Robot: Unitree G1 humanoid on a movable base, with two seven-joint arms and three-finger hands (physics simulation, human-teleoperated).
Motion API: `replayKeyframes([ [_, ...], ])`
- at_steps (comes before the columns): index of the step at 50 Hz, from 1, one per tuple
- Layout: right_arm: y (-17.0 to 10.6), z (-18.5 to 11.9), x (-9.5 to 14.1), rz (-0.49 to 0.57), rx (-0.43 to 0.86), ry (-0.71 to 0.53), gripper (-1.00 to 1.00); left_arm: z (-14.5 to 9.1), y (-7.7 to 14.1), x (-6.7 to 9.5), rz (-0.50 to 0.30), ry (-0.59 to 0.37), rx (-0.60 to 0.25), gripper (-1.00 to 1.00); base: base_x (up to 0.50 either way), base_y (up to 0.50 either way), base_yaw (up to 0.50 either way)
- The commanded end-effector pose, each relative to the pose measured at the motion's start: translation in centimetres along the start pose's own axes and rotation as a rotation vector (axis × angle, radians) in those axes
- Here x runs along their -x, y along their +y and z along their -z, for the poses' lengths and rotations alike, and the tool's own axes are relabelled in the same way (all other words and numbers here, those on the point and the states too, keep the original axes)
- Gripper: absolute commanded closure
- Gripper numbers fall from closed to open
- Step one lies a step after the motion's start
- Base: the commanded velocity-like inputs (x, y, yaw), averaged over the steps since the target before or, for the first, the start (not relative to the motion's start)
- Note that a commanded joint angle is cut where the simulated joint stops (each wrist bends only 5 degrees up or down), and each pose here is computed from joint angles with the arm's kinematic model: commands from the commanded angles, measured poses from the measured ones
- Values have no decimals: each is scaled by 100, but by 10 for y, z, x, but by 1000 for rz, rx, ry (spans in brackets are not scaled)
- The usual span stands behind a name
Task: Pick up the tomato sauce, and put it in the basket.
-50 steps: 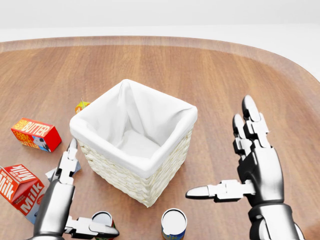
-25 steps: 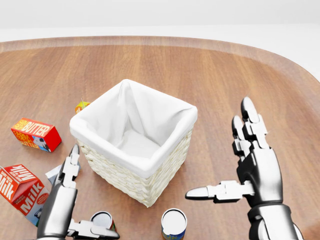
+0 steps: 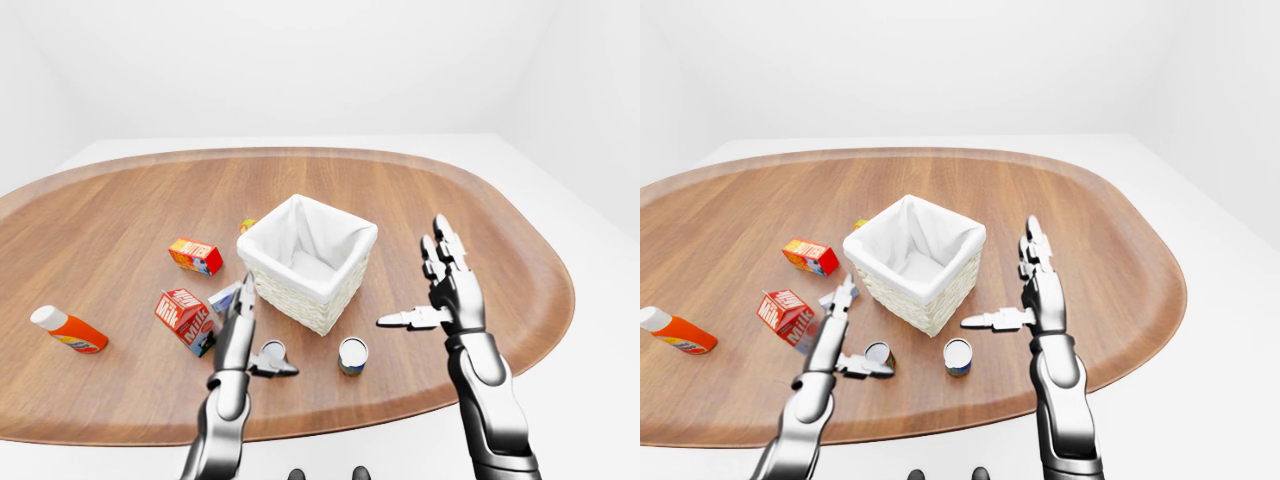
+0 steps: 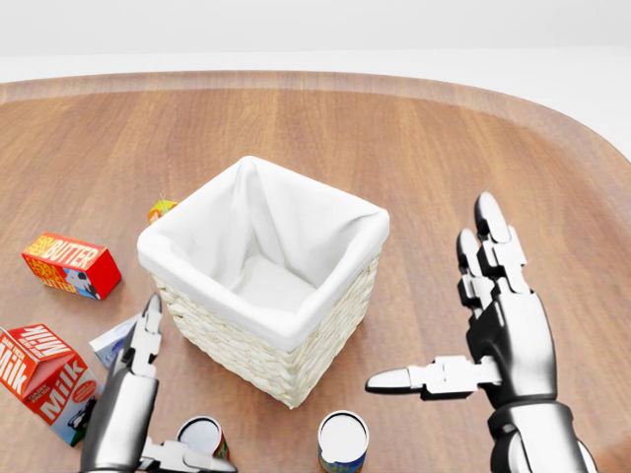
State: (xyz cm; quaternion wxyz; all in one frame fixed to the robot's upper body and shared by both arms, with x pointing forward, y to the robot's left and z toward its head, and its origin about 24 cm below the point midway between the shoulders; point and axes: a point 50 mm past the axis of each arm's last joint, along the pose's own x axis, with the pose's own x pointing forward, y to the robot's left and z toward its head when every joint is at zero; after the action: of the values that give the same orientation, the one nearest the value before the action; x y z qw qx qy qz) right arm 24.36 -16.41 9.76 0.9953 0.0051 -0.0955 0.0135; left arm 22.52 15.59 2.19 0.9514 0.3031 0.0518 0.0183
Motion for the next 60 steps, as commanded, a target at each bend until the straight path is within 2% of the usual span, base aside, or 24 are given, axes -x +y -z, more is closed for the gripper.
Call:
replayKeyframes([
  [1, 0, 2, 0, -1, 0, 7, -100, 4, -5, 0, 6, 6, -8, -100, 0, 0, 0],
  [60, -1, 4, -1, 3, 4, 16, -100, 20, -17, -4, 20, 34, -23, -100, 0, 0, 0],
])
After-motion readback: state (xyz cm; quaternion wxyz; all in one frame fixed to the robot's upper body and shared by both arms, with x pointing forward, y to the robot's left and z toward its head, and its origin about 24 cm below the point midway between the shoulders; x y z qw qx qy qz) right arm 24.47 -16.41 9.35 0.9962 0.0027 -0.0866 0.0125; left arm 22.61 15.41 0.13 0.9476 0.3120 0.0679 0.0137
